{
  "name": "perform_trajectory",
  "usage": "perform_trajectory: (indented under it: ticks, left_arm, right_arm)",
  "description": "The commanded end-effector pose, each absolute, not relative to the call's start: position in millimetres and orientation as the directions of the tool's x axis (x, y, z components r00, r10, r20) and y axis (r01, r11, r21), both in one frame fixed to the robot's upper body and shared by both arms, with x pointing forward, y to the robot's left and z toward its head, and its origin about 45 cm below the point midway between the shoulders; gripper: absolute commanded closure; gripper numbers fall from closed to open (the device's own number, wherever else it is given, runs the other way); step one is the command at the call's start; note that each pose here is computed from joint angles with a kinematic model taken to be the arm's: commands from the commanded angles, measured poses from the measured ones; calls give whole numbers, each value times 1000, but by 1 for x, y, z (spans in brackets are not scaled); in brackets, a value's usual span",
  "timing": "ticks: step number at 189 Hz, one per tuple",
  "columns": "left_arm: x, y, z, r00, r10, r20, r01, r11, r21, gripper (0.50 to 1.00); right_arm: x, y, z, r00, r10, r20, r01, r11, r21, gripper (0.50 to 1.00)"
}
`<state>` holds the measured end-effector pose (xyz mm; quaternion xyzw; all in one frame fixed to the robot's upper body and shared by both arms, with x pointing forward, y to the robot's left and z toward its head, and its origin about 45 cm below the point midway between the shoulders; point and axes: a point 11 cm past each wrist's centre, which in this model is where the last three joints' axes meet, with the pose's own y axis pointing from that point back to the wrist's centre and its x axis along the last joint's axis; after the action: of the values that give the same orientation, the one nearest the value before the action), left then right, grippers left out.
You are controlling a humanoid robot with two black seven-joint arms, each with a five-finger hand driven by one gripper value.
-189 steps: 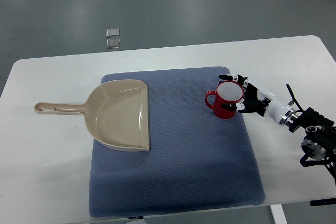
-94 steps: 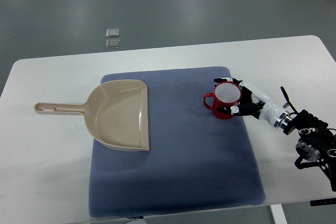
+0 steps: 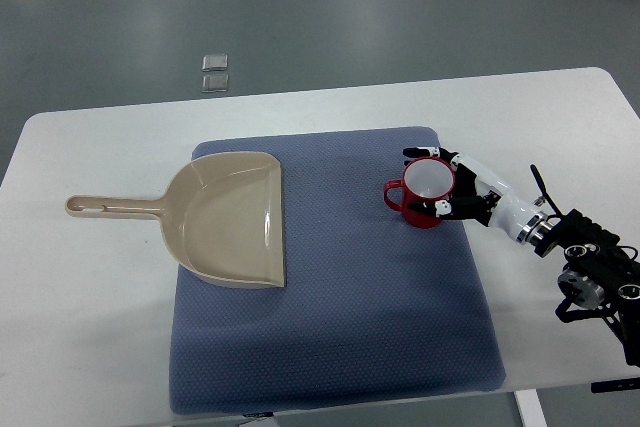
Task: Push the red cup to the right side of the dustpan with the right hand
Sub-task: 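Push the red mug with the right hand toward the dustpan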
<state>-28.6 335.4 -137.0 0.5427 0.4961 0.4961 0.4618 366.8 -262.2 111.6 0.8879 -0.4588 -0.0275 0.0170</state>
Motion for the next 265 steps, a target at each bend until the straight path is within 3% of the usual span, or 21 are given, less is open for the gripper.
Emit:
perform_trajectory:
  ticks: [1,69,265]
  left_arm:
    - [-29,335,-137,16,997,80,80,-81,993,500]
    - [-29,335,-137,16,997,80,80,-81,993,500]
    - [-29,335,-137,16,997,80,80,-81,993,500]
  right_arm:
    - [367,-259,111,580,-814,-39,-812,-581,52,634]
    - [366,-252,110,587,-808,-48,-807,-589,48,666]
    - [357,-202,104,647,-755,-107,-758,-652,21,664]
